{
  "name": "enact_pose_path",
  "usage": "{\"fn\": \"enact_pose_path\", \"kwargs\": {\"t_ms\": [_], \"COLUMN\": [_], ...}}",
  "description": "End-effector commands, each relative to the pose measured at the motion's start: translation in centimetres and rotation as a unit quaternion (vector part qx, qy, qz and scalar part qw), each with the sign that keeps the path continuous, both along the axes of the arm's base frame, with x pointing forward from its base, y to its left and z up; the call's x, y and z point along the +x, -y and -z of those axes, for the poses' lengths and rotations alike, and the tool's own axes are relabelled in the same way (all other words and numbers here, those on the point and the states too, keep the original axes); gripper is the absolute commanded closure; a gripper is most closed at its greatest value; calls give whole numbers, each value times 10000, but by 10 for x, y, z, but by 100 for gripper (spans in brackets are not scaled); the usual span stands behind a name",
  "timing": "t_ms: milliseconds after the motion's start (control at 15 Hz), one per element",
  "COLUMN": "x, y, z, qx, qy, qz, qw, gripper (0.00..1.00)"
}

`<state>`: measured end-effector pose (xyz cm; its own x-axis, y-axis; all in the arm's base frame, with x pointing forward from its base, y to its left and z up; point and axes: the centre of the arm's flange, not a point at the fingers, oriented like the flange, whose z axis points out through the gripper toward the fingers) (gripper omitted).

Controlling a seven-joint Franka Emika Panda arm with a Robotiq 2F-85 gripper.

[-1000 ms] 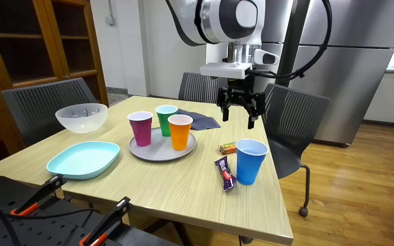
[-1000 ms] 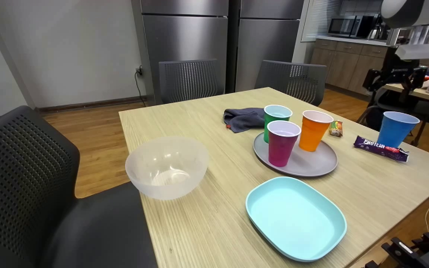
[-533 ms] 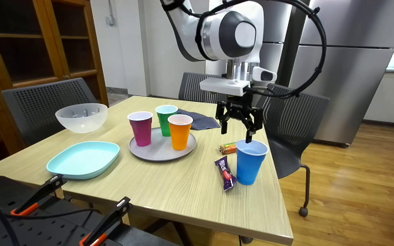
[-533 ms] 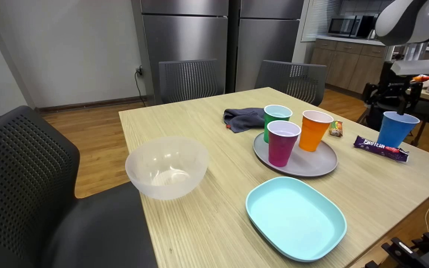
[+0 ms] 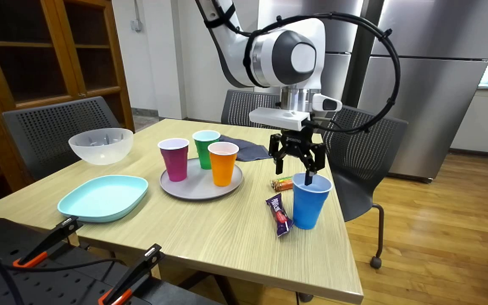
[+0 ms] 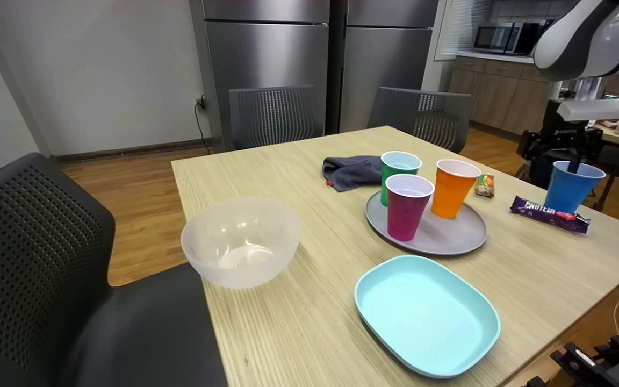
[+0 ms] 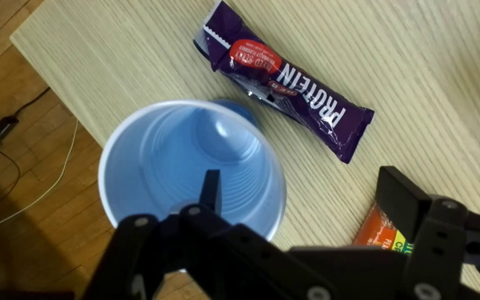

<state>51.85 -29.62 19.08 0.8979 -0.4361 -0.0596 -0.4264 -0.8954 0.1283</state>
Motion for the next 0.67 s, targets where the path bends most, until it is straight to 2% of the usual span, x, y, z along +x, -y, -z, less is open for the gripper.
{"fn": "enact_pose_path", "kwargs": {"t_ms": [0,533,600], "x": [7,8,8], "y": [6,5,5], "z": [0,-1,-2], "qx": [24,-4,-9], "qy": [120,142,148], "qz": [43,43,45], "qw": [9999,9999,9999], "gripper": [35,97,100]}}
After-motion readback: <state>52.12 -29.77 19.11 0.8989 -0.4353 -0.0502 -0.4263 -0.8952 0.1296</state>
